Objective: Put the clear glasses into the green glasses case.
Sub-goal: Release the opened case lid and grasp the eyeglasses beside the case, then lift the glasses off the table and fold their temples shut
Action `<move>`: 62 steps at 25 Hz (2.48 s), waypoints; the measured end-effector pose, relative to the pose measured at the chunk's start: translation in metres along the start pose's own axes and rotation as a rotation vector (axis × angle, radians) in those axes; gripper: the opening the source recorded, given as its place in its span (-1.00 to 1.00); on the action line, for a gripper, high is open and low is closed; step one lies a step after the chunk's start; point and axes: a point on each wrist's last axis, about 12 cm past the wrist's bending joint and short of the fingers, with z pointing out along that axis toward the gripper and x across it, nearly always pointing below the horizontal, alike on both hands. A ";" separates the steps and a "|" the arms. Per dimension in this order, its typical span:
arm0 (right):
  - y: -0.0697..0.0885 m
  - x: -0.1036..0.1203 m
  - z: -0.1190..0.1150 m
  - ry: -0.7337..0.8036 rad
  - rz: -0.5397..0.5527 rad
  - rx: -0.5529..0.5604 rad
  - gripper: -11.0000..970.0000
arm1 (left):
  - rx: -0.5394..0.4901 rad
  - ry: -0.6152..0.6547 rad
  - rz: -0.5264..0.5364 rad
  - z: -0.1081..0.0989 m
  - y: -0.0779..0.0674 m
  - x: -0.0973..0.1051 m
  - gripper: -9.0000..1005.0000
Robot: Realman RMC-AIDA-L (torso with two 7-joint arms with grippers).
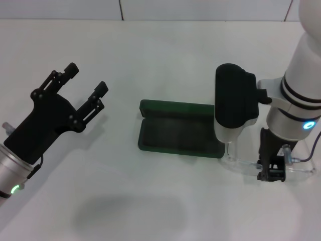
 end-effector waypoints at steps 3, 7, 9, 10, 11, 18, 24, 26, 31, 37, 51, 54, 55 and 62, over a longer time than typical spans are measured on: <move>-0.002 0.002 -0.001 0.014 0.009 0.009 -0.56 | 0.000 0.000 0.001 0.001 0.000 0.000 0.49; -0.003 0.003 -0.002 0.015 0.014 0.017 -0.57 | -0.002 0.000 0.001 0.001 0.001 0.000 0.49; -0.004 0.004 -0.002 0.020 0.015 0.022 -0.58 | -0.002 0.000 0.001 0.001 0.001 0.000 0.49; -0.004 0.004 -0.002 0.023 0.015 0.026 -0.58 | -0.002 0.001 0.001 0.001 0.001 0.000 0.49; -0.004 0.004 -0.002 0.023 0.015 0.026 -0.59 | -0.002 0.001 0.001 0.001 0.001 0.000 0.49; -0.007 0.007 -0.003 0.015 0.027 0.029 -0.61 | -0.006 -0.001 0.001 0.001 0.001 0.000 0.49; -0.013 0.015 -0.013 -0.039 0.033 0.033 -0.66 | -0.002 -0.009 0.000 0.001 0.001 -0.001 0.49; -0.014 0.022 -0.017 -0.077 0.037 0.026 -0.69 | 0.010 -0.019 -0.007 0.002 0.000 -0.002 0.49; -0.014 0.046 -0.030 -0.203 0.050 0.040 -0.74 | 0.036 -0.068 -0.055 0.003 -0.001 -0.009 0.49; -0.012 0.075 -0.036 -0.403 -0.011 0.065 -0.74 | 0.069 -0.113 -0.134 0.005 0.000 -0.017 0.48; -0.001 0.082 0.000 -0.880 -0.453 0.264 -0.74 | 0.519 -0.040 -0.288 0.072 0.007 -0.053 0.47; 0.007 0.082 0.003 -1.011 -0.540 0.330 -0.74 | 0.581 -0.010 -0.281 0.080 0.003 -0.054 0.47; 0.009 0.083 0.003 -1.051 -0.569 0.358 -0.74 | 0.590 -0.004 -0.280 0.080 0.002 -0.054 0.47; 0.023 0.092 0.010 -1.242 -0.646 0.478 -0.74 | 0.615 0.001 -0.264 0.077 0.002 -0.055 0.48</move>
